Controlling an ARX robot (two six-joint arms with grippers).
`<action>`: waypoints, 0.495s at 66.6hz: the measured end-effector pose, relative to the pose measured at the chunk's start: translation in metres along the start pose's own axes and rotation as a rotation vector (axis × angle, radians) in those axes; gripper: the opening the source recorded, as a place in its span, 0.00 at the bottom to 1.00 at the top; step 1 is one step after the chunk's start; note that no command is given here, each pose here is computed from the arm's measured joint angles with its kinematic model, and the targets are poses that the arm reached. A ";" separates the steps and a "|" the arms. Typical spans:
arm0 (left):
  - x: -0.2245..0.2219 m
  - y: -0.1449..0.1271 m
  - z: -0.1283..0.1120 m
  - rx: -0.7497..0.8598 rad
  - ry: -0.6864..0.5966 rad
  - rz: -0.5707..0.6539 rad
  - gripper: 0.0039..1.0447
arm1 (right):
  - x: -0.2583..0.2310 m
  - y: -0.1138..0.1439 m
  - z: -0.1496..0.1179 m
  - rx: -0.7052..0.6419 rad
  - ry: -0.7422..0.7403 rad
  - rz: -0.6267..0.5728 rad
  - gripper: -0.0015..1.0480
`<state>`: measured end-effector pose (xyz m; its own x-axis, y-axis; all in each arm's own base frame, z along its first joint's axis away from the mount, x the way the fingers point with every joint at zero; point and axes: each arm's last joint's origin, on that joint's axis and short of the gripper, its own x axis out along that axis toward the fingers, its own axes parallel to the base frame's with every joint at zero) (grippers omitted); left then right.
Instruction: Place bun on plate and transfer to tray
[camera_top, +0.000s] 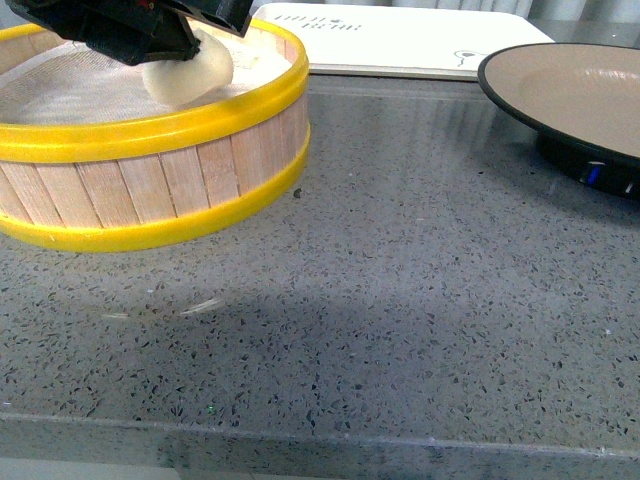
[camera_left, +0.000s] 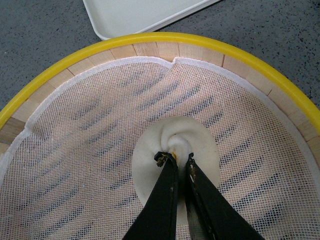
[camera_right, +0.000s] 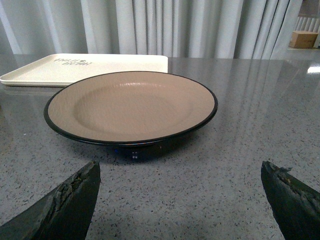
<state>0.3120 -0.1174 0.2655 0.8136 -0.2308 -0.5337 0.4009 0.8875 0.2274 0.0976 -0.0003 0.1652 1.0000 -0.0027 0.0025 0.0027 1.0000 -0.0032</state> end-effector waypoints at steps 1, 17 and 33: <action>0.000 0.000 0.000 0.000 -0.001 0.000 0.03 | 0.000 0.000 0.000 0.000 0.000 0.000 0.91; -0.015 0.013 0.023 -0.013 -0.047 0.022 0.03 | 0.000 0.000 0.000 0.000 0.000 0.000 0.91; -0.036 0.023 0.068 -0.004 -0.127 0.042 0.03 | 0.000 0.000 0.000 0.000 0.000 0.000 0.91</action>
<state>0.3209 -0.1164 0.3451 0.8765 -0.2414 -0.4164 0.3637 0.8989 0.2444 0.0976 -0.0003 0.1652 1.0000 -0.0027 0.0025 0.0027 1.0000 -0.0032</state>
